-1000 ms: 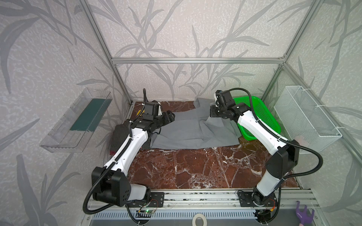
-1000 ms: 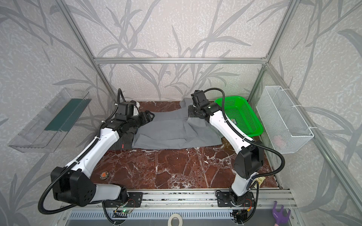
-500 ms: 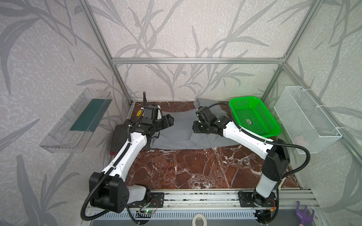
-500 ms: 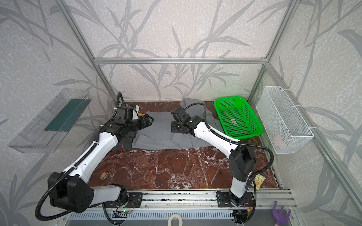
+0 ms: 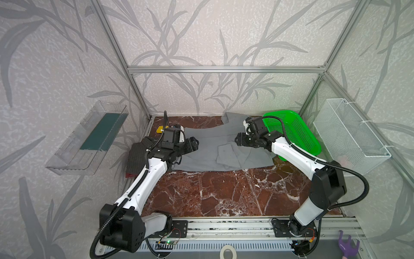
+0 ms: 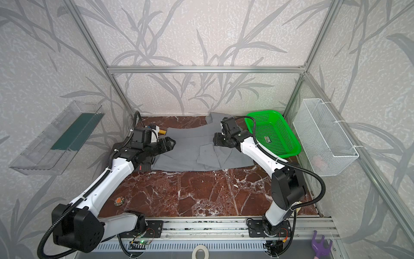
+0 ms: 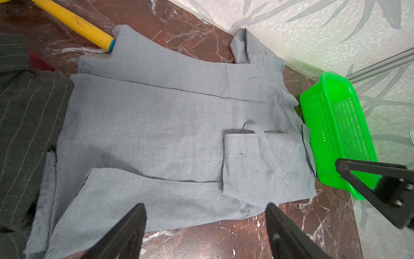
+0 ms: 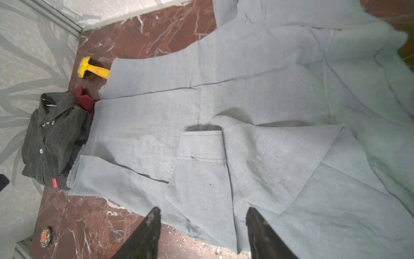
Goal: Fold and stack the long sleeve shirts
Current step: 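Press the folded sleeve flat with the right gripper while left holds the shirt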
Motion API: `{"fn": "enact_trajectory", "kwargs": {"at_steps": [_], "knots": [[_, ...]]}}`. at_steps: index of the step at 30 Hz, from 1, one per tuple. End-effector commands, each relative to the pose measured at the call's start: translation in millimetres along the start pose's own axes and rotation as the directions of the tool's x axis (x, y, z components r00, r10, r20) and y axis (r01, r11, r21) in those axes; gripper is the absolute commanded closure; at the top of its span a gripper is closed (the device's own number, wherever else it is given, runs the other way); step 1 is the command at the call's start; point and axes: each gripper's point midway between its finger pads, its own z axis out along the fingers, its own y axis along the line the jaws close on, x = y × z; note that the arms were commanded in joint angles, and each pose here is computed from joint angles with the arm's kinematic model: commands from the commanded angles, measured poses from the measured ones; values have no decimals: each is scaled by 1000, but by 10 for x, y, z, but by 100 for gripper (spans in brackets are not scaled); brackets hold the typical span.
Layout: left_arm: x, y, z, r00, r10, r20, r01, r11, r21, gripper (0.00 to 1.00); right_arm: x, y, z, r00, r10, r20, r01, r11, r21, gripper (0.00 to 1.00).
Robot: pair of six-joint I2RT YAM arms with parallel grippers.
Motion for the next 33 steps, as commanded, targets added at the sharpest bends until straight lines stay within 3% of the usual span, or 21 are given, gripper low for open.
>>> {"fn": "enact_trajectory", "kwargs": {"at_steps": [1, 6, 13, 18, 28, 33], "knots": [[43, 15, -16, 999, 41, -3, -41, 999, 3, 16, 202, 268, 334, 991, -85, -102, 65, 981, -181, 47], [89, 95, -46, 998, 62, 8, -61, 998, -26, 16, 246, 102, 753, 983, -66, -170, 31, 979, -200, 50], [87, 119, -43, 997, 72, 11, -71, 997, -38, 16, 100, -216, 1045, 988, -81, -131, 67, 992, -111, 49], [88, 124, -53, 997, 76, 14, -75, 996, -42, 16, 139, -274, 1212, 985, -82, -149, 64, 991, -120, 49], [81, 125, -72, 997, 80, 20, -79, 996, -43, 16, 260, -238, 1323, 983, -71, -170, 40, 983, -180, 58], [73, 127, -84, 996, 82, 24, -80, 996, -44, 16, 313, -208, 1335, 982, -60, -180, 21, 977, -211, 76]]}}
